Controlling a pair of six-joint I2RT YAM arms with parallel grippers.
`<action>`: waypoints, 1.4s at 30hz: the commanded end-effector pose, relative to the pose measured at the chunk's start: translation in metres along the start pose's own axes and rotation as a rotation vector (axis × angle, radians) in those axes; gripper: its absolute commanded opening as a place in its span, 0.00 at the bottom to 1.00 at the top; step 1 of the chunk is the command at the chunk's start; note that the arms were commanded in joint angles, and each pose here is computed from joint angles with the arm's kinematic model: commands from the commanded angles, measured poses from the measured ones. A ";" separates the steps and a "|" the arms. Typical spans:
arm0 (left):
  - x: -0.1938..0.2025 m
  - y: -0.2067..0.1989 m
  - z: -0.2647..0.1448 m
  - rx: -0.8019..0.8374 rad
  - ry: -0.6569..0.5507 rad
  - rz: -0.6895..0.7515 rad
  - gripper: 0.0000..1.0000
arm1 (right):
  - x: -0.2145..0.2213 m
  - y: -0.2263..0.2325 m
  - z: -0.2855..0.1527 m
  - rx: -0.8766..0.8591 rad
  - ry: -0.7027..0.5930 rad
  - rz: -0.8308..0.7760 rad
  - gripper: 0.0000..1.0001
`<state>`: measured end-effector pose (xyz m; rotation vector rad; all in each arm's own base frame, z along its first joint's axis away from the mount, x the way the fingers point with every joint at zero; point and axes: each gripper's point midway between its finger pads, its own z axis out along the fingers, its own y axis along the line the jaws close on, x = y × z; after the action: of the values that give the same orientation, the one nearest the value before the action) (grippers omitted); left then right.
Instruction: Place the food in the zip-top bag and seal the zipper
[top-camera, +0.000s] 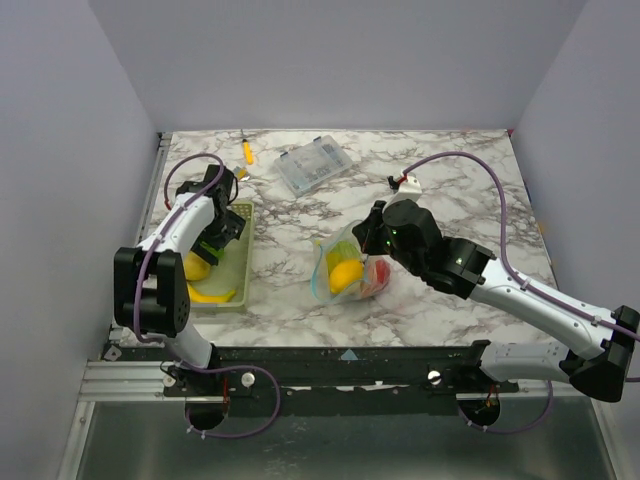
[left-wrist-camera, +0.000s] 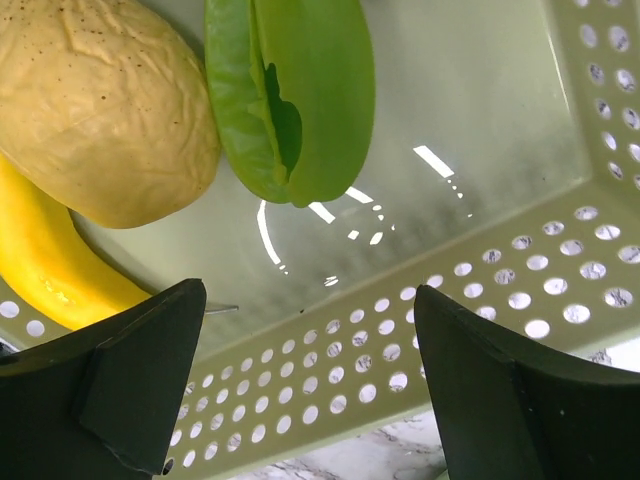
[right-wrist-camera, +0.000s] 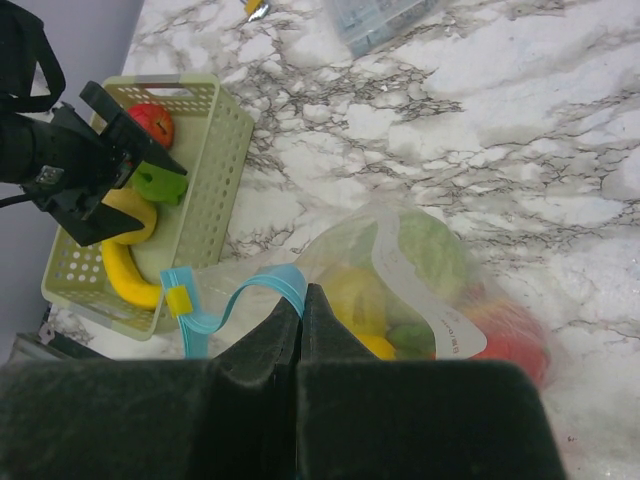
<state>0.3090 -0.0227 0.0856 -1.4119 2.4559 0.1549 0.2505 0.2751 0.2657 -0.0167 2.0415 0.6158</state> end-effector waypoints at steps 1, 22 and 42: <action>0.000 0.007 0.011 -0.062 0.001 -0.068 0.88 | -0.017 0.006 -0.004 -0.017 -0.048 0.019 0.01; -0.023 0.013 0.048 -0.130 0.076 -0.144 0.78 | -0.017 0.007 -0.006 -0.029 -0.052 0.025 0.01; -0.034 0.020 0.045 -0.123 0.045 -0.179 0.28 | -0.017 0.007 -0.006 -0.036 -0.054 0.031 0.01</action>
<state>0.3175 0.0220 0.0437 -1.6874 2.4178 0.2553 0.2504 0.2751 0.2658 -0.0171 2.0415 0.6168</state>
